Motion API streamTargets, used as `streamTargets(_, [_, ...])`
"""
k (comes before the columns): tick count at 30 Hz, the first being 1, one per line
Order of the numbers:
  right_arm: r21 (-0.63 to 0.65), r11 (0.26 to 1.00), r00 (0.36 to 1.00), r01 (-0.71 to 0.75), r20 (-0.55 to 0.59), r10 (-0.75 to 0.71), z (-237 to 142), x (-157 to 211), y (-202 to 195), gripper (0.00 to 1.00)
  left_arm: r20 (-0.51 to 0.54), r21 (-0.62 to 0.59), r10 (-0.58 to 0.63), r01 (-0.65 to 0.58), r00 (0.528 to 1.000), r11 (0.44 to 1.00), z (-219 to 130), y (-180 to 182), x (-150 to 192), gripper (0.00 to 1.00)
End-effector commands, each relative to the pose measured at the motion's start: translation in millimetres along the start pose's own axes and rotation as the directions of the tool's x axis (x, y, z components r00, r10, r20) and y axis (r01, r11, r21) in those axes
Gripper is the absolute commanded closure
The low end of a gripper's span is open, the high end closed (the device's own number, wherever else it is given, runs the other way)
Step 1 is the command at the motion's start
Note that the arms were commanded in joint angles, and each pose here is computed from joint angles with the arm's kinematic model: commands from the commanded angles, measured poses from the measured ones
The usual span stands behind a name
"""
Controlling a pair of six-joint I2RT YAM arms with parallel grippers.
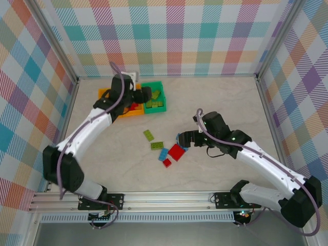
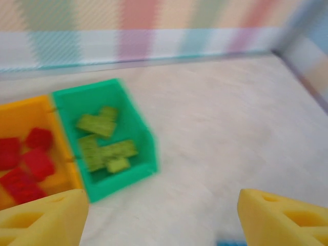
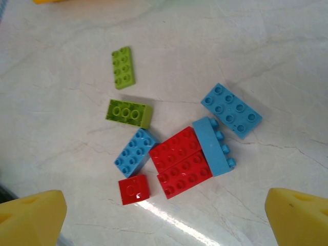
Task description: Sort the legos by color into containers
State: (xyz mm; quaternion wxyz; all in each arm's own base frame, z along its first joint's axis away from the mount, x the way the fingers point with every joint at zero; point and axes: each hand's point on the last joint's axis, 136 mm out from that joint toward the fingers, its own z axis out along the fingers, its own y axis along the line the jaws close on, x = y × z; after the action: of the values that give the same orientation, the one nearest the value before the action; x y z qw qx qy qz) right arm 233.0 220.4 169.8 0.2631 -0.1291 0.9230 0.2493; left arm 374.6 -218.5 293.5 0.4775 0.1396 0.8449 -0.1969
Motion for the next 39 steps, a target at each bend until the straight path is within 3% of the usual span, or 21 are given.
streamTargets(1, [0.048, 0.999, 1.000, 0.017, -0.005, -0.017, 11.1, -4.1, -8.1, 0.00, -0.050, 0.126, 0.234, -0.226, 0.971, 0.966, -31.7, -34.0, 37.8, 0.23])
streamTargets(5, [0.070, 0.998, 1.000, 0.005, -0.022, -0.003, 24.8, -4.5, -14.8, 0.00, -0.041, 0.201, 0.294, -0.280, 0.955, 0.939, -59.7, -57.5, 73.1, 0.22])
streamTargets(9, [0.048, 0.999, 1.000, -0.007, -0.022, 0.008, 33.0, -6.6, -12.8, 0.00, -0.118, 0.121, 0.062, -0.047, 0.991, 0.992, -52.6, -43.2, 106.5, 0.22])
streamTargets(13, [-0.064, 0.998, 0.999, 0.023, -0.033, -0.025, 38.9, -6.3, 5.8, 0.00, -0.176, -0.005, -0.177, 0.179, 0.968, 0.984, -35.4, -23.0, 139.6, 0.22])
streamTargets(18, [-0.081, 0.992, 0.988, 0.101, -0.108, -0.110, 58.3, -7.4, 20.2, 0.00, -0.089, -0.077, -0.237, 0.230, 0.967, 0.970, -45.7, -5.0, 136.1, 0.22])
streamTargets(21, [-0.063, 0.988, 0.975, 0.144, -0.159, -0.152, 80.8, -10.6, 34.7, 0.00, -0.011, -0.096, -0.131, 0.129, 0.991, 0.987, -70.5, 3.5, 115.5, 0.20])
streamTargets(23, [-0.072, 0.988, 0.975, 0.140, -0.164, -0.150, 99.4, -12.4, 48.1, 0.00, -0.016, -0.073, 0.016, -0.017, 1.000, 0.997, -90.6, 0.9, 108.0, 0.19])
streamTargets(27, [0.008, 0.990, 0.974, 0.144, -0.177, -0.140, 129.7, -17.0, 58.9, 0.00, -0.078, 0.005, 0.303, -0.303, 0.950, 0.953, -124.2, -5.7, 111.8, 0.11])
streamTargets(30, [0.123, 0.986, 0.969, 0.117, -0.232, -0.086, 149.3, -15.1, 50.2, 0.00, -0.104, 0.104, 0.505, -0.496, 0.857, 0.862, -145.9, -11.2, 127.8, 0.04])
streamTargets(35, [0.152, 0.973, 0.950, 0.172, -0.289, -0.122, 173.5, 1.0, 60.3, 0.00, -0.080, 0.304, 0.795, -0.744, 0.602, 0.594, -157.3, -13.9, 190.5, 0.00])
streamTargets(37, [0.160, 0.971, 0.942, 0.178, -0.313, -0.121, 181.7, 7.5, 63.0, 0.00, -0.033, 0.334, 0.829, -0.775, 0.559, 0.536, -153.0, -16.1, 207.5, 0.00])
streamTargets(39, [0.185, 0.966, 0.936, 0.178, -0.335, -0.108, 189.7, 14.2, 60.8, 0.00, 0.019, 0.336, 0.834, -0.789, 0.551, 0.514, -152.1, -20.7, 210.7, 0.00])
